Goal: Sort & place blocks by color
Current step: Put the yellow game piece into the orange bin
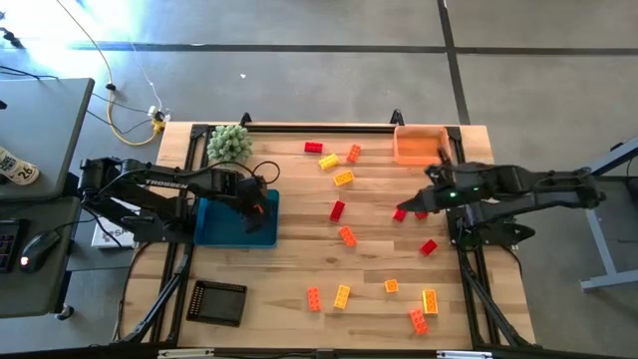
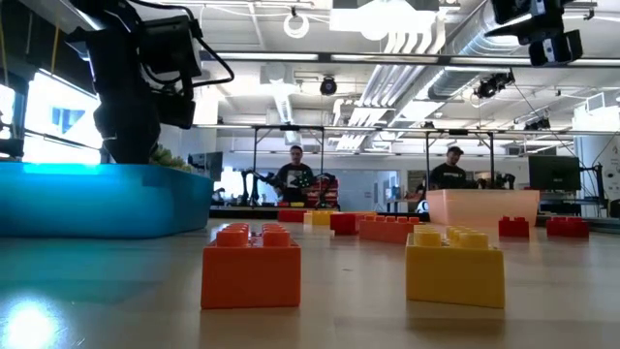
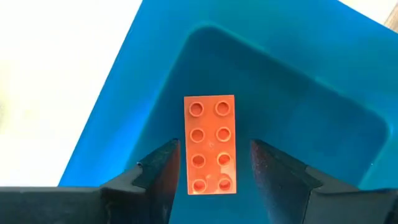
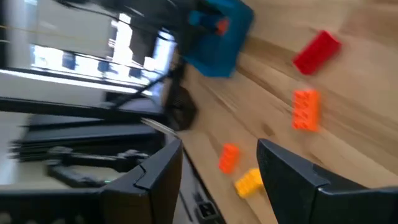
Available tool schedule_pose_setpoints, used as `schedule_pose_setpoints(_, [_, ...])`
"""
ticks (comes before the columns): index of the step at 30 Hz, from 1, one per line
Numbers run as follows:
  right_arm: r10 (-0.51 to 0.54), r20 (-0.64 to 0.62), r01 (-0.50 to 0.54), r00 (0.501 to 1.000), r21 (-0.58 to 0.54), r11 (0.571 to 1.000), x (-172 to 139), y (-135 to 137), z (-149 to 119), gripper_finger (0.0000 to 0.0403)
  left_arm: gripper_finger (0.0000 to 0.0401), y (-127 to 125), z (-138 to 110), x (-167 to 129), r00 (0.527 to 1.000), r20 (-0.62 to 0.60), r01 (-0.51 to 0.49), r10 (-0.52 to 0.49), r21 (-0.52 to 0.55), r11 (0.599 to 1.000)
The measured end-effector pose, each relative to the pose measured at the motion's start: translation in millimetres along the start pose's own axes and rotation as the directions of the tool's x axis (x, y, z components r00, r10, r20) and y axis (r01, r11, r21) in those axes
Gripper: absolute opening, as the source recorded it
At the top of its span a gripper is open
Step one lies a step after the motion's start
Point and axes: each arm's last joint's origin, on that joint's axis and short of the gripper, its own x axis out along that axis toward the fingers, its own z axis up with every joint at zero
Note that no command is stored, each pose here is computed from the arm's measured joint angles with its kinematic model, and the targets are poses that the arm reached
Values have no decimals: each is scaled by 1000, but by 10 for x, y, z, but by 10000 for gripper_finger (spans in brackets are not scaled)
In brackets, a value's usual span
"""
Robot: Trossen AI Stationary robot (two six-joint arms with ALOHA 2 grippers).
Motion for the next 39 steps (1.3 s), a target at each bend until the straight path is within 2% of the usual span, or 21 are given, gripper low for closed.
schedule_pose_setpoints(5, [-102,-76,105,992,47,993,191,112,-59,195,209,1,0,0,1000,0,-2,2,0,1000])
schedule_pose_setpoints(12, [-224,-198,248,954,106,963,511,121,-275,195,239,1,0,0,1000,0,-2,2,0,1000])
schedule_pose_setpoints(20, [-354,-282,412,892,182,893,813,48,-571,195,248,1,-6,0,1000,-6,0,0,47,999])
schedule_pose_setpoints(30, [-463,-356,567,812,293,770,1038,-53,-960,195,246,12,-5,0,999,3,-36,36,114,993])
schedule_pose_setpoints(36, [-512,-390,634,765,320,704,1128,-123,-1134,195,246,17,-2,-1,999,9,-52,52,113,992])
schedule_pose_setpoints(39, [-540,-393,659,744,298,691,1173,-165,-1203,195,246,17,-2,-1,999,9,-54,54,83,995])
